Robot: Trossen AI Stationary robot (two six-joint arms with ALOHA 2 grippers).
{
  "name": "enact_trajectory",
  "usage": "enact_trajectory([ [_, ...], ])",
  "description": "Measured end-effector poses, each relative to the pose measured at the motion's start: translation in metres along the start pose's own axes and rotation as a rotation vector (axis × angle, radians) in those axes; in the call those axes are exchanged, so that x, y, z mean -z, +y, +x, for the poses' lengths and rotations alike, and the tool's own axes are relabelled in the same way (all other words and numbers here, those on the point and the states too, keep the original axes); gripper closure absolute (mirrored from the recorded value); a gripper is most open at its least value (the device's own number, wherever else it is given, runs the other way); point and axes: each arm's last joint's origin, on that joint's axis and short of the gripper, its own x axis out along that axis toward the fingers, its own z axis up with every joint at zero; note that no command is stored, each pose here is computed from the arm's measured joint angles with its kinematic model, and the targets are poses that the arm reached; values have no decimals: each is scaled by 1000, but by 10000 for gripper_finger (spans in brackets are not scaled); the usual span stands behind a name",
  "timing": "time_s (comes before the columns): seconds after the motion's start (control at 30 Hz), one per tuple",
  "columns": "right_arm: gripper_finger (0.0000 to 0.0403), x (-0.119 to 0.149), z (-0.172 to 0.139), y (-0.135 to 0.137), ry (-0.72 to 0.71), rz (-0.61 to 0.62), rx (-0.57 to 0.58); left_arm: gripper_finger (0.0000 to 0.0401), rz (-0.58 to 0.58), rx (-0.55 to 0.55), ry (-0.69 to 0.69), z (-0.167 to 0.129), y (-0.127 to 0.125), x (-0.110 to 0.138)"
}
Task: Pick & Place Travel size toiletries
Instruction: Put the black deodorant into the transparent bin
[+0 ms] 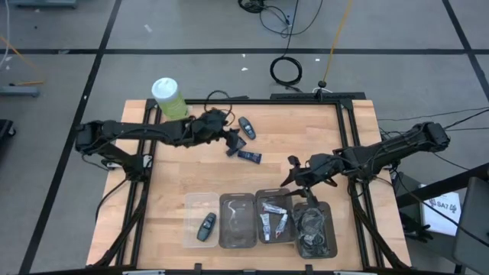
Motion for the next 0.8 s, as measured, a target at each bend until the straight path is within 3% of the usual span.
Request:
enact_trajectory([
  [0.13, 259, 1, -1, -3, 10, -20, 94, 107, 23, 10, 29, 24, -6, -16],
  [0.37, 259, -1, -9, -8, -3, -17, 259, 107, -67, -77, 161, 88, 2, -30],
  [0.6, 259, 0, -15, -7, 3, -3, 280, 107, -62, -117, 234, 147, 12, -23],
  [0.8, 259, 7, -13, -8, 22, -2, 280, 107, -77, -145, 299, 177, 21, -7],
])
